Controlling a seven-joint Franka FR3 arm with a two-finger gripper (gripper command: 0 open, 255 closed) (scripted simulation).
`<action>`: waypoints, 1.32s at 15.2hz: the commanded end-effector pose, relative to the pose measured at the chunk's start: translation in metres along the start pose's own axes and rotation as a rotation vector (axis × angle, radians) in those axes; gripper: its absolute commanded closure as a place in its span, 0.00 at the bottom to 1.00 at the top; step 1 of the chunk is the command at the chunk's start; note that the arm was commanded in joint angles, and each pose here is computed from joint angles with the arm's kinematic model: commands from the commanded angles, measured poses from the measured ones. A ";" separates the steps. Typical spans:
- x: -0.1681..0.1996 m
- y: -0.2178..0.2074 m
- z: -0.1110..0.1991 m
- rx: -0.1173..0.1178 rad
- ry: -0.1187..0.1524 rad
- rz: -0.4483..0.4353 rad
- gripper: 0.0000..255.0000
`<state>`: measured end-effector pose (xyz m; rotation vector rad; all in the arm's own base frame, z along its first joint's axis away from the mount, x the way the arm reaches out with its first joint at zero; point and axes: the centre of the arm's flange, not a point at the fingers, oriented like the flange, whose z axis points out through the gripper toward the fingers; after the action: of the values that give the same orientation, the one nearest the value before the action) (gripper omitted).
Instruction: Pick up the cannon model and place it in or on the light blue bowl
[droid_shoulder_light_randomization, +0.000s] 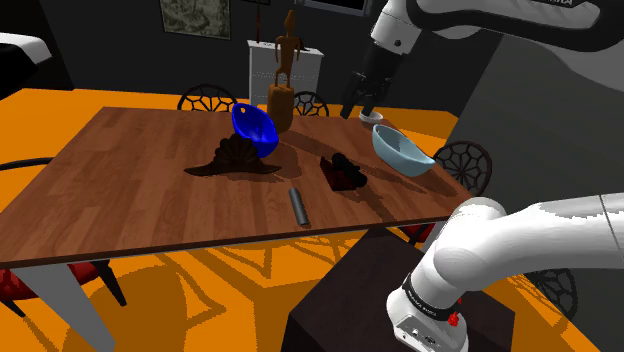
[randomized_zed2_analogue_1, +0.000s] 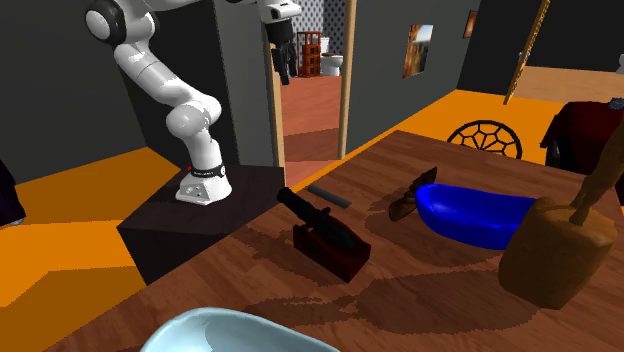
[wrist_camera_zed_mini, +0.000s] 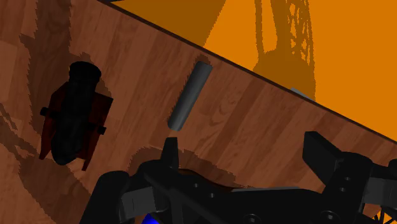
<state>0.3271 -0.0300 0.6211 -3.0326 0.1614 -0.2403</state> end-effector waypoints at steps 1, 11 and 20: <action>0.000 0.000 0.000 0.000 0.000 0.000 0.00; 0.031 0.069 0.099 -0.092 -0.017 0.103 0.00; 0.051 0.142 0.182 -0.176 -0.032 0.196 0.00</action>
<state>0.3911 -0.1525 0.4463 -3.1544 0.4814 -0.1724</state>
